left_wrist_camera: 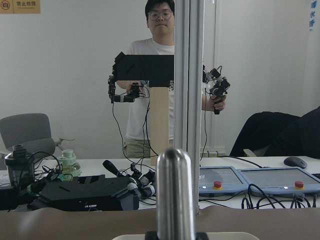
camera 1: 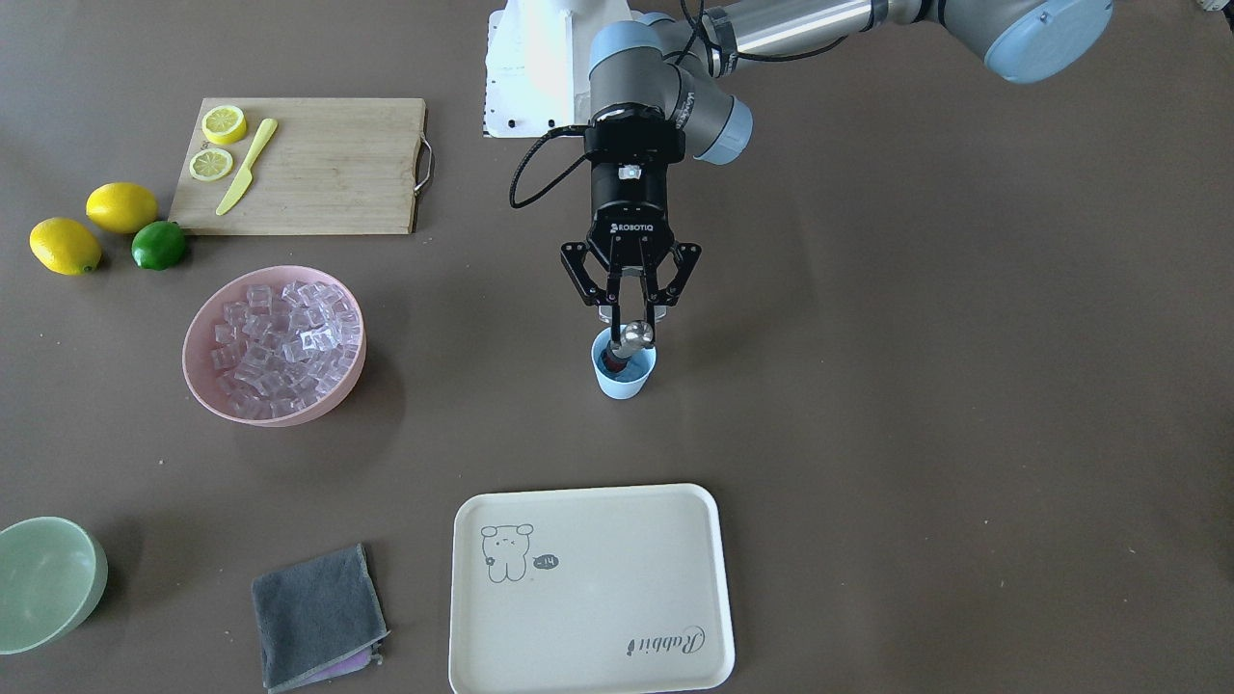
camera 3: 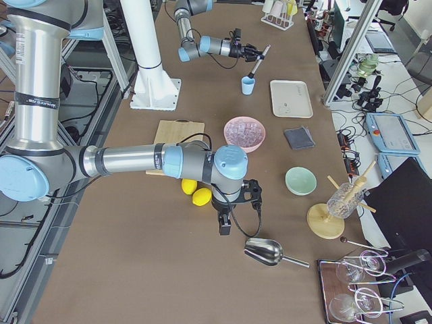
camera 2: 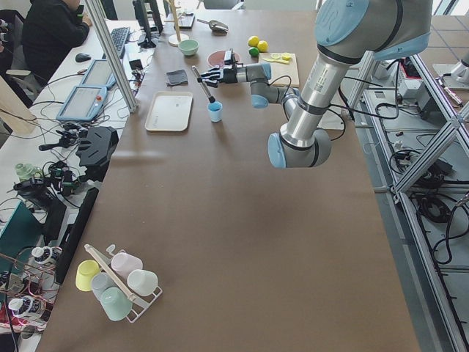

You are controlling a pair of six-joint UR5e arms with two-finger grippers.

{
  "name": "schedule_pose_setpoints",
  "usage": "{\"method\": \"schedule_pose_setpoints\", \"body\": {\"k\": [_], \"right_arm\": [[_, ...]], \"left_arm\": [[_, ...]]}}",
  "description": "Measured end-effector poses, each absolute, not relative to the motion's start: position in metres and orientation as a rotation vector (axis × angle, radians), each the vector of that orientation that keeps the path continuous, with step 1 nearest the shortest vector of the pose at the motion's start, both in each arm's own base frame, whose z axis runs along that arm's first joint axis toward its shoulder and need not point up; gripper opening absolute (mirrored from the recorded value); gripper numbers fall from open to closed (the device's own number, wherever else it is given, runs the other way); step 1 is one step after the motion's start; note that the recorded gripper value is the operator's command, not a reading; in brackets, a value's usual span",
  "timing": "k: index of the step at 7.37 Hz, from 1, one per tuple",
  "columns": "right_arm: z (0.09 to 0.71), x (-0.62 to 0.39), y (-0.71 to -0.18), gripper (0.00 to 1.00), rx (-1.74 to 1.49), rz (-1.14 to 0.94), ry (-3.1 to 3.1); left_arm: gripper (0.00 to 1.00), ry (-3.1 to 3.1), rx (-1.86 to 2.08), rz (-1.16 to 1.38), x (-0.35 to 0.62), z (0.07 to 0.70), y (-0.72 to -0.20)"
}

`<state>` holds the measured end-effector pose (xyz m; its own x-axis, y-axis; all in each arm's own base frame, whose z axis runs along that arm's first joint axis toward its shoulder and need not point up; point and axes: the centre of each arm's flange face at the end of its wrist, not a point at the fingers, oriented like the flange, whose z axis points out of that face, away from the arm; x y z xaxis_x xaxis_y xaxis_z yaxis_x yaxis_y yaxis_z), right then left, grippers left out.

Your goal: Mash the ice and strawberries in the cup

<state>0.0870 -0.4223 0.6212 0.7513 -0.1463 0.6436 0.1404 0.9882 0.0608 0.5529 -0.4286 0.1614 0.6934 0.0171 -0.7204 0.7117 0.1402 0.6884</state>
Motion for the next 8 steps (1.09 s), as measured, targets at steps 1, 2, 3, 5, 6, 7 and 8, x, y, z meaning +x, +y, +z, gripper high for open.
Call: {"method": "schedule_pose_setpoints", "body": {"k": [1, 2, 3, 5, 6, 7, 8], "right_arm": [[0.621, 0.087, -0.422, 1.0, 0.009, -0.156, -0.704], [0.621, 0.088, -0.422, 1.0, 0.01, -0.155, -0.704], [0.621, 0.088, -0.422, 1.0, 0.01, -0.156, -0.703], [0.621, 0.088, -0.423, 1.0, 0.011, -0.156, -0.703], [0.621, 0.088, -0.422, 1.0, 0.011, -0.155, -0.703], [0.62, 0.088, -0.422, 1.0, 0.011, -0.155, -0.703], [0.62, 0.088, -0.423, 1.0, 0.013, -0.156, -0.703]], "left_arm": [[0.29, 0.68, 1.346, -0.566, 0.556, 0.166, -0.427], [0.29, 0.689, 1.33, -0.574, 0.565, 0.176, -0.425], [0.29, 0.706, 1.312, -0.579, 0.573, 0.185, -0.419], [0.29, 0.71, 1.29, -0.556, 0.578, 0.206, -0.413], [0.29, 0.699, 1.285, -0.544, 0.579, 0.216, -0.412], [0.29, 0.698, 1.284, -0.542, 0.579, 0.218, -0.413], [0.29, 0.71, 1.282, -0.547, 0.573, 0.212, -0.416]]}}
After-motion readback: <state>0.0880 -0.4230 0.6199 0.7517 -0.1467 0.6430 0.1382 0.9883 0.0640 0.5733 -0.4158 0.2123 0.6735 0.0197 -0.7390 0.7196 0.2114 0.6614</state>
